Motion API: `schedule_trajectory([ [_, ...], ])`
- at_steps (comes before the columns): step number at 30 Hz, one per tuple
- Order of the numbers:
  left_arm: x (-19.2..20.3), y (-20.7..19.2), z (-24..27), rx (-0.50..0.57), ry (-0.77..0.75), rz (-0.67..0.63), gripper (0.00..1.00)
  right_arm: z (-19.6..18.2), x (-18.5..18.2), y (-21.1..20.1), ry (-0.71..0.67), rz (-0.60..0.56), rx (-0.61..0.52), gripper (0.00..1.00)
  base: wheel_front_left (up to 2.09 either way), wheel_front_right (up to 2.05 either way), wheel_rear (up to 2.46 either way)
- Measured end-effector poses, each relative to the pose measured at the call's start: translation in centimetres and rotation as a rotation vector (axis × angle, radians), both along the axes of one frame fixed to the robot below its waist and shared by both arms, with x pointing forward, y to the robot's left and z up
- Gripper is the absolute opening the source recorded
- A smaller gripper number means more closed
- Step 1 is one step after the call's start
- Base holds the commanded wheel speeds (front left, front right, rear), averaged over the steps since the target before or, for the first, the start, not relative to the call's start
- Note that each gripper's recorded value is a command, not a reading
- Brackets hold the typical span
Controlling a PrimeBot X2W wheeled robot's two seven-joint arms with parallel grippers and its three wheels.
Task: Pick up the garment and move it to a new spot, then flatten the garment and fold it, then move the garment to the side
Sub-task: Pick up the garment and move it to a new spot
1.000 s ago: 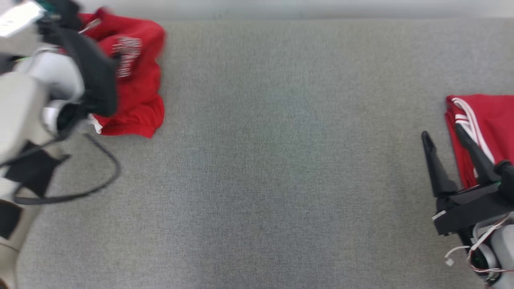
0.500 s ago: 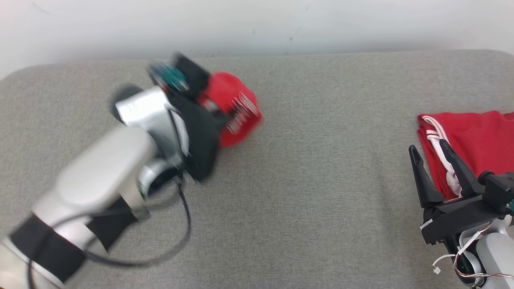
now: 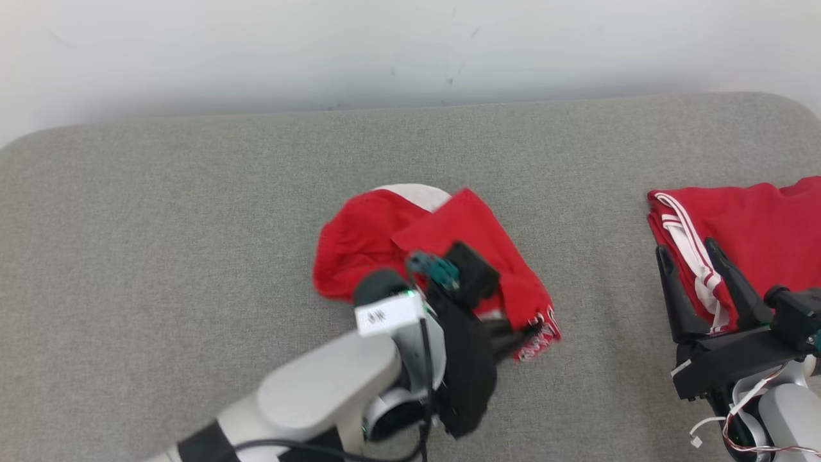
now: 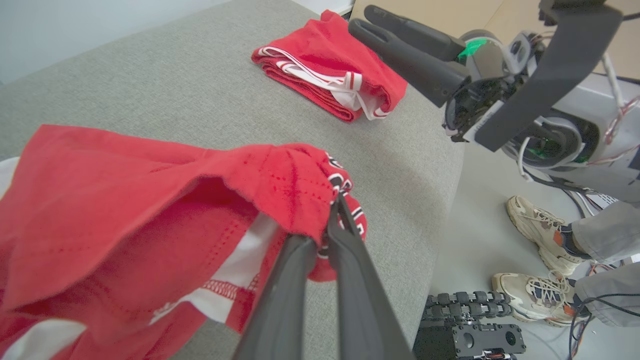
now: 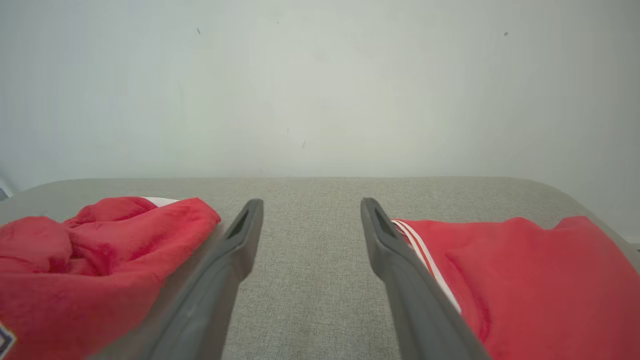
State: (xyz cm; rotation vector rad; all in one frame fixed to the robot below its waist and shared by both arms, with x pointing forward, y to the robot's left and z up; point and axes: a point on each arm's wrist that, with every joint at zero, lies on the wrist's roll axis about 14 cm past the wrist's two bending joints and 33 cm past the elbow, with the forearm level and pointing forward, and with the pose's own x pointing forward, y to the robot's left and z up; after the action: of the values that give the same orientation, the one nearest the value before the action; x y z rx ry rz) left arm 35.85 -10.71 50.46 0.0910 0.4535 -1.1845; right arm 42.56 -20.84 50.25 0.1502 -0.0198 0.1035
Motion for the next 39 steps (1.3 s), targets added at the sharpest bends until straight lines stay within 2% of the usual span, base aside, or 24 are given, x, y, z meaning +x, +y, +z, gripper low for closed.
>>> schedule_trajectory([
  [8,-2.9,-0.7,-4.1,0.024,0.124,0.0,0.0,-0.2,-0.2,0.2,0.003,0.0,0.011,1.0,0.0,0.0,0.0],
  [14,-3.5,0.1,-7.1,0.03,0.212,0.057,0.0,-0.5,-0.2,-0.1,0.01,-0.008,0.012,1.0,0.0,0.0,0.0],
  [15,-3.5,0.1,-7.3,0.027,0.215,0.061,0.13,-0.5,-0.2,-0.2,0.012,-0.01,0.012,1.0,0.0,0.0,0.0],
  [16,-3.4,0.1,-7.3,0.023,0.214,0.067,0.13,-0.6,-0.1,-0.3,0.013,-0.011,0.012,1.0,0.0,0.0,0.0],
  [18,-3.2,0.2,-7.4,0.015,0.21,0.078,0.36,-0.6,-0.1,-0.4,0.014,-0.015,0.012,1.0,0.0,0.0,0.0],
  [19,-3.0,0.3,-7.4,0.013,0.206,0.085,0.98,-0.6,-0.1,-0.5,0.015,-0.019,0.011,1.0,0.0,0.0,0.0],
  [20,-2.8,0.4,-7.3,0.011,0.201,0.092,1.0,-0.6,0.0,-0.6,0.015,-0.02,0.011,1.0,0.0,0.0,0.0],
  [31,-0.2,2.2,-4.6,-0.092,0.062,0.229,1.0,-0.8,-0.4,0.3,0.02,-0.001,0.022,1.0,0.0,0.0,0.0],
  [39,2.7,8.7,-4.4,-0.068,-0.049,0.439,1.0,-0.1,-0.9,2.2,0.001,0.039,0.046,1.0,0.0,0.0,0.0],
])
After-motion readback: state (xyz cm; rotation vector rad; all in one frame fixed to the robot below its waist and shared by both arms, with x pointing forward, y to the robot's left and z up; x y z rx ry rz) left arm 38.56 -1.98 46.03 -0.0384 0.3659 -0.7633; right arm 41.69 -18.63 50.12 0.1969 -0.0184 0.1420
